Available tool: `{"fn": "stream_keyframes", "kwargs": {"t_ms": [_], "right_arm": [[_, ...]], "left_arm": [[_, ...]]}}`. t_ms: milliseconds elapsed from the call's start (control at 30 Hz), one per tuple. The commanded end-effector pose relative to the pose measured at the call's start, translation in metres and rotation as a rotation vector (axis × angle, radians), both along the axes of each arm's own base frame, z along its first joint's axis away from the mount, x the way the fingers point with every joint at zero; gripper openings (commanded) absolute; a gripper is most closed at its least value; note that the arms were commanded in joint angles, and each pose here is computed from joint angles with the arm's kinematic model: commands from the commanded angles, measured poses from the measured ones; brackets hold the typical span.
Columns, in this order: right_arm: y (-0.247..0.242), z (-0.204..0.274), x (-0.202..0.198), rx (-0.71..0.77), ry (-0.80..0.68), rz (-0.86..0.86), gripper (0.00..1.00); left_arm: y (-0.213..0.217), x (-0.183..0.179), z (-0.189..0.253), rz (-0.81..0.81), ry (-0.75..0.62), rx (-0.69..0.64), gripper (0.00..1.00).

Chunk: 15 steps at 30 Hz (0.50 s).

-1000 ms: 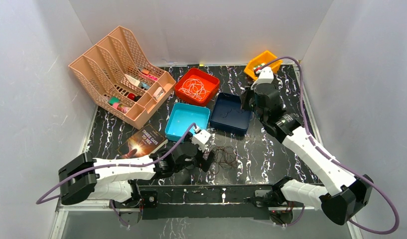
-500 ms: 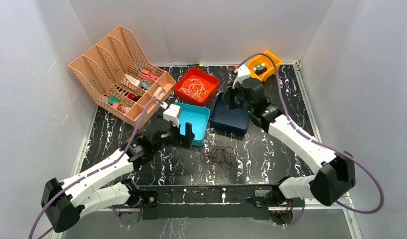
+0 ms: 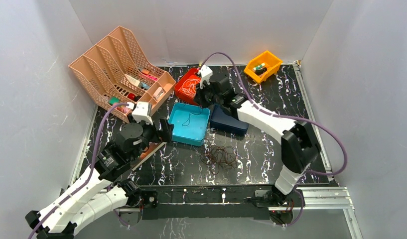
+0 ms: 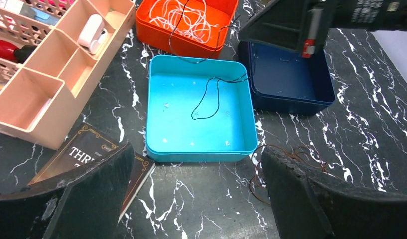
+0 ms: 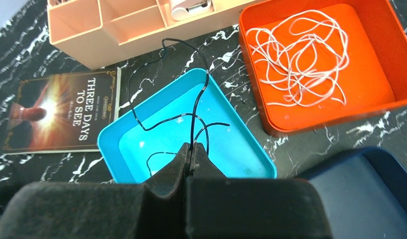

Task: Untangle the cables

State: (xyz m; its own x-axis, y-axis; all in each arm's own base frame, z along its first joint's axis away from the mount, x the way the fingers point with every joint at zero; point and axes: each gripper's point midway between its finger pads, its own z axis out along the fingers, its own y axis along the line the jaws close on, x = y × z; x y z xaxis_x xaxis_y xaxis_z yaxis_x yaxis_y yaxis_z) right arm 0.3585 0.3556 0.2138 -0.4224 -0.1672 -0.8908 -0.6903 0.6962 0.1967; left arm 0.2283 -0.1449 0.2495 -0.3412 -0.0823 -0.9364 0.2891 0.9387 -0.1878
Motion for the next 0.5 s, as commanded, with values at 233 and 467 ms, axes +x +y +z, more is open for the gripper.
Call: {"fn": "stream_keyframes", "kwargs": {"t_ms": [233,467], "right_arm": [[0.029,-0.028,0.016,-0.174,-0.132,0.191,0.02],[0.041,-0.064,-0.009,-0.305,-0.070,0.406,0.02]], "left_arm": [[0.022,-0.010,0.002,0.061,0.016,0.010,0.98],[0.019,-0.009,-0.001,0.052,0.028,0.016,0.98]]}}
